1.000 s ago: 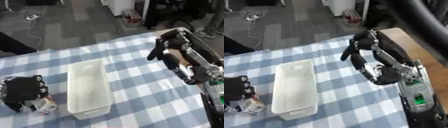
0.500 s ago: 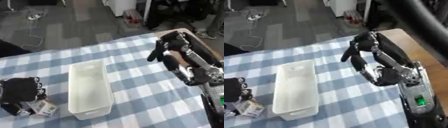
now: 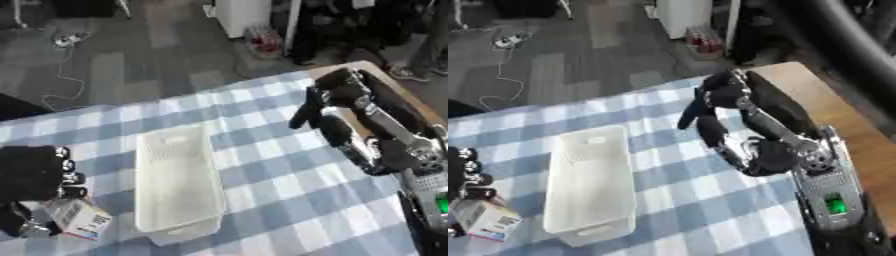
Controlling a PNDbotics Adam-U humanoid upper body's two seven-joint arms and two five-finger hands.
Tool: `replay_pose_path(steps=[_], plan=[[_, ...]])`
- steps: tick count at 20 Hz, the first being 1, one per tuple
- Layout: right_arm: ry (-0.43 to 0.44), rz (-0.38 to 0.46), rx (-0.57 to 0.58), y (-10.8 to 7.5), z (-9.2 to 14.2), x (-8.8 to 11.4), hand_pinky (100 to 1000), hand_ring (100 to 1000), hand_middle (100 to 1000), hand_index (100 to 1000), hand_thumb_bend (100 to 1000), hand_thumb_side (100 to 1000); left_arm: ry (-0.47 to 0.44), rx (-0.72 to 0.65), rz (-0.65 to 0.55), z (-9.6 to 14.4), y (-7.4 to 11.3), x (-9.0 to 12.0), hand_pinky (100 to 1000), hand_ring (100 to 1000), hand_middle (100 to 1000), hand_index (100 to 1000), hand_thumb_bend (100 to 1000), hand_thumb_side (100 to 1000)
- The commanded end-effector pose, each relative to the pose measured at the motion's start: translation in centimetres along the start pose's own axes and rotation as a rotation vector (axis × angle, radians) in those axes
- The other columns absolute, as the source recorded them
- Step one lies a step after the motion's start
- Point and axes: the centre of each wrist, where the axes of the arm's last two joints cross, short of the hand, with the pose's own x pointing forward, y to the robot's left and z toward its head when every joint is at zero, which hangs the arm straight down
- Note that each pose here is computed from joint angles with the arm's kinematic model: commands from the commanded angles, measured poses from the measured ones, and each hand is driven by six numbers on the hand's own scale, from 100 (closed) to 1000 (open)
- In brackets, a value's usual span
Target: Pick up objects on the table and place them in the box.
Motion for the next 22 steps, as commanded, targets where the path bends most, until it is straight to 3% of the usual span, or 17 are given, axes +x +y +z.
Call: replay_pose_path(steps=[1, 3, 6, 14, 15, 16, 17, 18, 20, 21, 22], plan=[[-0.011, 0.024, 0.012, -0.6, -0.1, 0.2, 329, 302, 339, 601, 100, 1000, 0.002, 0.043, -0.071, 1.2, 2.6, -2.1, 100, 100, 270, 394, 100, 714], [-0.014, 0.021, 0.013, -0.6, -0.2, 0.3, 329, 302, 339, 600, 100, 1000, 0.011, 0.098, -0.114, 0.9, 3.6, -3.0, 100, 100, 275, 393, 100, 675], [-0.035, 0.015, 0.012, -0.5, -0.6, 0.4, 330, 304, 341, 591, 100, 1000, 0.022, 0.199, -0.182, 0.2, 4.8, -4.5, 100, 100, 284, 392, 100, 715], [-0.109, -0.004, -0.009, -0.4, -2.2, 0.7, 333, 308, 345, 566, 100, 1000, 0.029, 0.521, -0.329, -3.4, 5.4, -7.0, 100, 100, 309, 410, 100, 740], [-0.115, -0.006, -0.011, -0.4, -2.3, 0.7, 333, 308, 345, 566, 100, 1000, 0.026, 0.547, -0.340, -3.9, 5.3, -7.1, 114, 100, 317, 415, 100, 747], [-0.120, -0.007, -0.012, -0.4, -2.3, 0.7, 333, 309, 345, 565, 100, 1000, 0.024, 0.556, -0.343, -4.4, 5.1, -7.2, 252, 127, 384, 454, 100, 773], [-0.123, -0.008, -0.013, -0.4, -2.4, 0.7, 333, 309, 345, 565, 100, 1000, 0.017, 0.551, -0.339, -4.8, 4.7, -7.1, 206, 100, 358, 437, 100, 767], [-0.125, -0.008, -0.015, -0.5, -2.4, 0.7, 333, 309, 346, 562, 100, 1000, 0.004, 0.528, -0.328, -5.1, 4.2, -7.0, 516, 446, 598, 654, 100, 912], [-0.128, -0.009, -0.018, -0.5, -2.5, 0.7, 333, 309, 345, 562, 100, 1000, -0.028, 0.467, -0.301, -5.4, 3.3, -6.7, 586, 550, 674, 692, 115, 996], [-0.128, -0.009, -0.018, -0.5, -2.5, 0.7, 333, 309, 345, 562, 100, 1000, -0.042, 0.444, -0.292, -5.5, 3.1, -6.6, 575, 537, 665, 688, 113, 987], [-0.127, -0.009, -0.017, -0.5, -2.4, 0.7, 333, 309, 345, 563, 100, 1000, -0.052, 0.426, -0.286, -5.5, 2.9, -6.5, 653, 626, 728, 715, 128, 1000]])
